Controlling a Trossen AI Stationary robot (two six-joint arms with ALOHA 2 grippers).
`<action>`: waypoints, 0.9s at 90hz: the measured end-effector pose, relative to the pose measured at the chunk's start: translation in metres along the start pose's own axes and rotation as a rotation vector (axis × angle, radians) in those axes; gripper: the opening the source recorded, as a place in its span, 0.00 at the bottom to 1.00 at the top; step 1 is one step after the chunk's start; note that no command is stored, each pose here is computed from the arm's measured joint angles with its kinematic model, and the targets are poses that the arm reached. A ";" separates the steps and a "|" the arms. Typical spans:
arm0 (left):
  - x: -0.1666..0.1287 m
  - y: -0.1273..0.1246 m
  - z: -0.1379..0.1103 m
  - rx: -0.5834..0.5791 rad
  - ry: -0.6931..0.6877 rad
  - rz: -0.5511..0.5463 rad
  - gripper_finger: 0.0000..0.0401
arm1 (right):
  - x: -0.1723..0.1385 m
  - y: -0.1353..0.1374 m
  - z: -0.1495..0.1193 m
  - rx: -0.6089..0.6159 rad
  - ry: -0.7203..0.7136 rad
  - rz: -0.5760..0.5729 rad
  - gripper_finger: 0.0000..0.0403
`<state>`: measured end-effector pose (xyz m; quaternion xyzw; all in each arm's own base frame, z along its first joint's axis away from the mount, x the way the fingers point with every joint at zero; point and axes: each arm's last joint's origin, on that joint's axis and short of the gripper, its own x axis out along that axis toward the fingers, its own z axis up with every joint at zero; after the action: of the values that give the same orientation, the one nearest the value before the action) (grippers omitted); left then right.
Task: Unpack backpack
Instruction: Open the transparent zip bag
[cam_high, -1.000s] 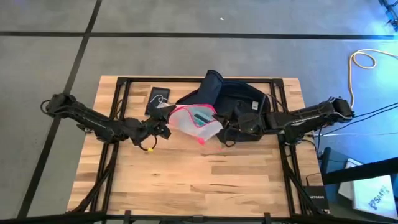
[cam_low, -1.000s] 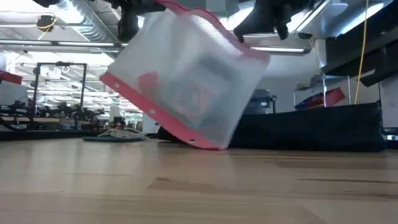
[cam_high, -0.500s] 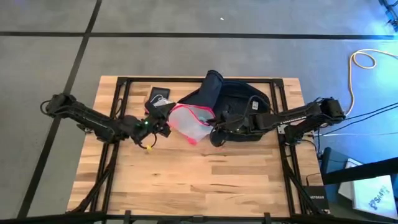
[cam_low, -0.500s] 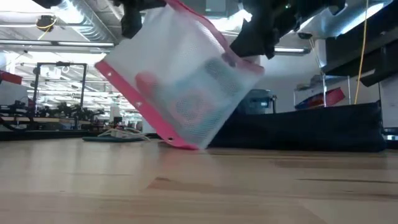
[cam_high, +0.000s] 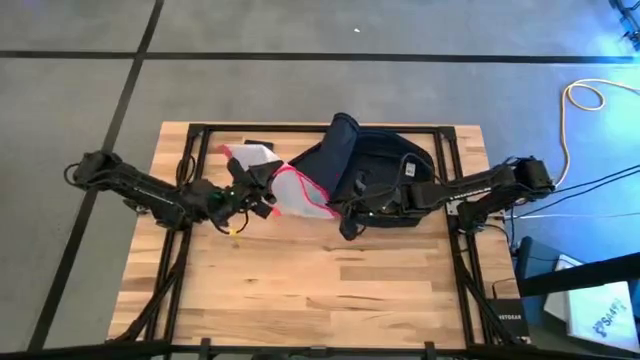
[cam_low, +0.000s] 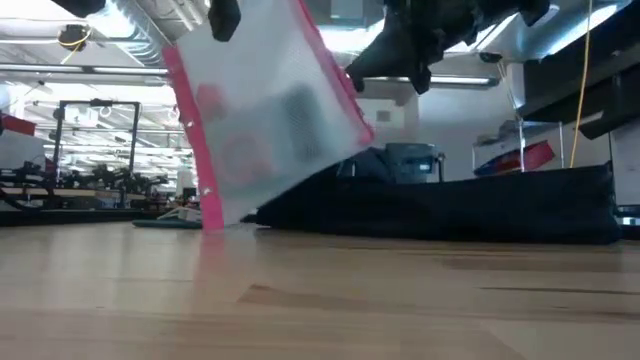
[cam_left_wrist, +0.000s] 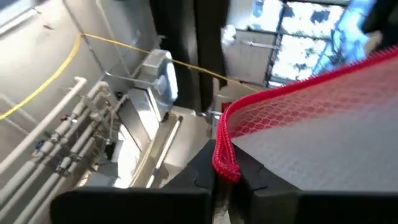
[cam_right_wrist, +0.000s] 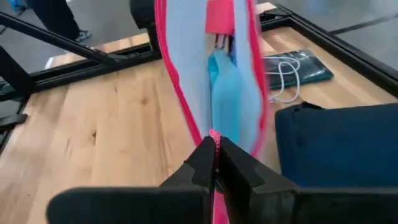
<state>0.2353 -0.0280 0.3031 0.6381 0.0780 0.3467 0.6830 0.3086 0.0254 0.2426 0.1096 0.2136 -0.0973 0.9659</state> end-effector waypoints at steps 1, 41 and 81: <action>0.000 0.000 0.000 -0.001 -0.002 0.003 0.00 | 0.001 0.000 -0.001 -0.003 0.005 -0.002 0.00; 0.006 -0.001 -0.005 -0.118 -0.021 0.012 0.00 | 0.036 -0.023 -0.020 -0.004 0.084 -0.094 0.00; 0.000 -0.033 0.001 -0.469 -0.002 -0.247 0.00 | 0.058 -0.036 -0.035 0.008 0.078 -0.245 0.00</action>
<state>0.2484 -0.0268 0.2733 0.4482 0.0723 0.2686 0.8496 0.3383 -0.0084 0.1800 0.0903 0.2624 -0.2112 0.9372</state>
